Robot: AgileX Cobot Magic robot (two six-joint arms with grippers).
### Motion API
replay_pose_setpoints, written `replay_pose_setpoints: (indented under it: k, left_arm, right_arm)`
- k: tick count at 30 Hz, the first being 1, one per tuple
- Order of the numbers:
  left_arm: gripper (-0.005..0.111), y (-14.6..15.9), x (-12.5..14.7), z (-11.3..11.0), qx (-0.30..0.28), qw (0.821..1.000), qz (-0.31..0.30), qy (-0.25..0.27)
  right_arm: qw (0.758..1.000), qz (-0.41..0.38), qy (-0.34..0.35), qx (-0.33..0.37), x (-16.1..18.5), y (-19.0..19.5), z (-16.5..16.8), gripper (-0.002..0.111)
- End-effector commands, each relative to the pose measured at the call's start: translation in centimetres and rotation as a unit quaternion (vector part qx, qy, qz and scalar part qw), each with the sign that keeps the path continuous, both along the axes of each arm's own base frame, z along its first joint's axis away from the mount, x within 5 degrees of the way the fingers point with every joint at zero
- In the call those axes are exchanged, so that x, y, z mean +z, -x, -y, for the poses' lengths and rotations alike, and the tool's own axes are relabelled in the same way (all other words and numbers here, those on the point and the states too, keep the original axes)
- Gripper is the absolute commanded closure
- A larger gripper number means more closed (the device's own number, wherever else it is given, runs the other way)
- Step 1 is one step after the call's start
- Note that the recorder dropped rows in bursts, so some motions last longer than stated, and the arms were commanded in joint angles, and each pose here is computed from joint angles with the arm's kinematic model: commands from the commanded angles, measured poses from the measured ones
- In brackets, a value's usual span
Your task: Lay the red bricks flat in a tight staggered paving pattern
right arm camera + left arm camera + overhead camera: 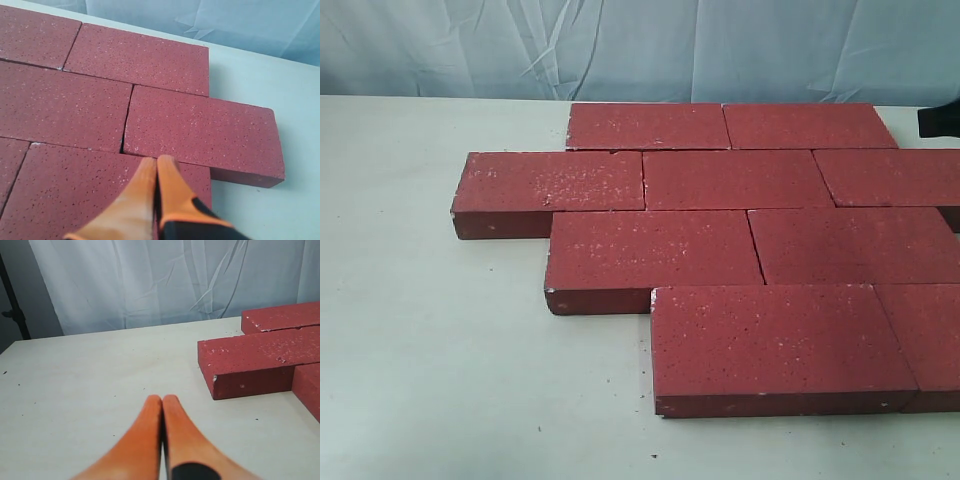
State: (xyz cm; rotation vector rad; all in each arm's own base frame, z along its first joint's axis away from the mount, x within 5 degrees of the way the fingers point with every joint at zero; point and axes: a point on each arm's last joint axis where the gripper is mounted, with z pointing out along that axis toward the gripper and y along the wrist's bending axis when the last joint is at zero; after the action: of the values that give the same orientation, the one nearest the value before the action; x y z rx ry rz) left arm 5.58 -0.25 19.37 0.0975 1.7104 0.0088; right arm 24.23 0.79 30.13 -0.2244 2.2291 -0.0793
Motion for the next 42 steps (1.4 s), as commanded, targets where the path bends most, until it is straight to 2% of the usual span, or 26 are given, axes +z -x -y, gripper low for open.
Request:
replay_pose_setpoints:
  k: [1, 15, 22, 27, 32, 42]
  left_arm:
    - [0.107, 0.0, -0.1, 0.0, 0.001, 1.000, 0.000, 0.008]
    - [0.107, 0.0, -0.1, 0.0, 0.001, 1.000, 0.000, 0.007]
    - [0.107, 0.0, -0.1, 0.0, 0.001, 1.000, 0.000, 0.007]
    - [0.107, 0.0, -0.1, 0.0, 0.001, 1.000, 0.000, 0.007]
    - [0.107, 0.0, -0.1, 0.0, 0.001, 1.000, 0.000, 0.007]
    - [0.107, 0.0, -0.1, 0.0, 0.001, 1.000, 0.000, 0.007]
  right_arm:
    - [1.000, 0.010, -0.001, -0.003, 0.2, 0.1, 0.1, 0.109]
    - [1.000, 0.009, -0.002, -0.003, 0.2, 0.1, 0.1, 0.109]
    - [0.995, 0.098, 0.022, 0.006, 2.4, 0.4, 0.3, 0.109]
    - [0.989, 0.144, 0.020, 0.006, 3.7, 2.4, 0.3, 0.109]
    - [0.977, 0.213, 0.017, 0.010, 2.6, 4.9, 0.3, 0.109]
    - [0.968, 0.250, 0.015, 0.009, -0.1, 10.9, 0.4, 0.109]
